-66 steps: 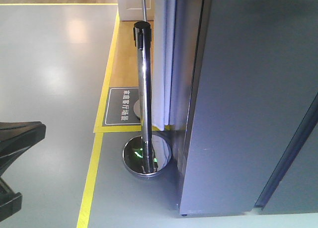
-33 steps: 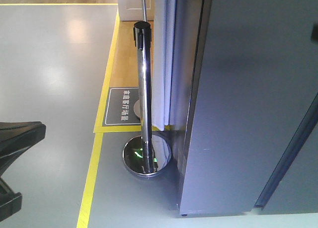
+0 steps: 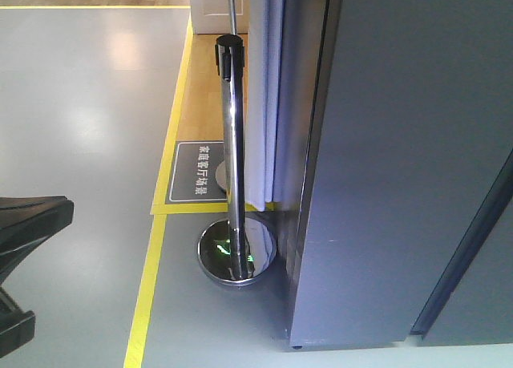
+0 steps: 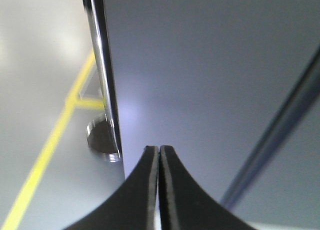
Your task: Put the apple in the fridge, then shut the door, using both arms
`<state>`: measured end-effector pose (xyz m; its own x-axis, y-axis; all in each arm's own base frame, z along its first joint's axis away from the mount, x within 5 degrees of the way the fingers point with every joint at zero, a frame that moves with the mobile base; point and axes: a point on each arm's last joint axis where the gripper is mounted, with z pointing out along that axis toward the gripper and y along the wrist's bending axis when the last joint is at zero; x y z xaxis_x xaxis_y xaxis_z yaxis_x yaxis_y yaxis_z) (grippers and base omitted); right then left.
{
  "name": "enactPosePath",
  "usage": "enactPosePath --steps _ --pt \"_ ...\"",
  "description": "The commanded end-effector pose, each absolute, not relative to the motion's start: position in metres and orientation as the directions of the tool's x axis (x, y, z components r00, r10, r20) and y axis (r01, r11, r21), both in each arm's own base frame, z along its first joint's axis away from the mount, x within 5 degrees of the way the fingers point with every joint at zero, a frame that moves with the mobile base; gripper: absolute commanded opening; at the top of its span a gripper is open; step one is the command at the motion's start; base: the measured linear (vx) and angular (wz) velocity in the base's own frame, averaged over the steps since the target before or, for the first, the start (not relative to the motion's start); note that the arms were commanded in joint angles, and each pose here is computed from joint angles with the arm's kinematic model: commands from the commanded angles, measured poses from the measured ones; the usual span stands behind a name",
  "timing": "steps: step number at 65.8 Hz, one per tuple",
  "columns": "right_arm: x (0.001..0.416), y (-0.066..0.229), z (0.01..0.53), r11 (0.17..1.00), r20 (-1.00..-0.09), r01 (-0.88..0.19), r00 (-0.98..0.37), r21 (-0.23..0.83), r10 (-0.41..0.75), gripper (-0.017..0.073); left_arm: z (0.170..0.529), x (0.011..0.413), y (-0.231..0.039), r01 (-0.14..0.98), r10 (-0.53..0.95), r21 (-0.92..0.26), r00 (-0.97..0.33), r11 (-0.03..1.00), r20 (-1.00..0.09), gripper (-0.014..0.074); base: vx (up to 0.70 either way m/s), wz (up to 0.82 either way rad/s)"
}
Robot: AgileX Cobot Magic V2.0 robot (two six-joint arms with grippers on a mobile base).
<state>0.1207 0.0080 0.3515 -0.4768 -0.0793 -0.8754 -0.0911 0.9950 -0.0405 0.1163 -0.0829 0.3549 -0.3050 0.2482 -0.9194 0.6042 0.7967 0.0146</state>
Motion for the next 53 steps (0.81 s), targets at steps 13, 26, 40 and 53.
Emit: enactPosePath --steps 13,26,40,53 --pt "0.088 -0.007 0.342 0.986 -0.837 -0.002 -0.528 -0.169 -0.144 -0.0002 0.370 0.118 -0.083 0.595 0.178 0.001 -0.239 0.804 -0.954 -0.0006 0.00 0.00" --pt "0.069 -0.007 0.340 0.991 -0.858 0.010 -0.501 -0.133 -0.110 -0.0002 0.370 0.118 -0.083 0.595 0.178 0.001 -0.239 0.804 -0.954 -0.0006 0.00 0.00" --pt "0.051 -0.008 0.336 0.991 -0.843 -0.010 -0.526 -0.132 -0.117 -0.0002 0.370 0.118 -0.083 0.595 0.178 0.001 -0.239 0.804 -0.954 -0.0006 0.00 0.00" --pt "0.049 -0.009 0.336 0.991 -0.841 0.000 -0.529 -0.135 -0.115 -0.0002 0.370 0.118 -0.083 0.595 0.178 0.001 -0.239 0.804 -0.954 -0.0006 0.00 0.00"
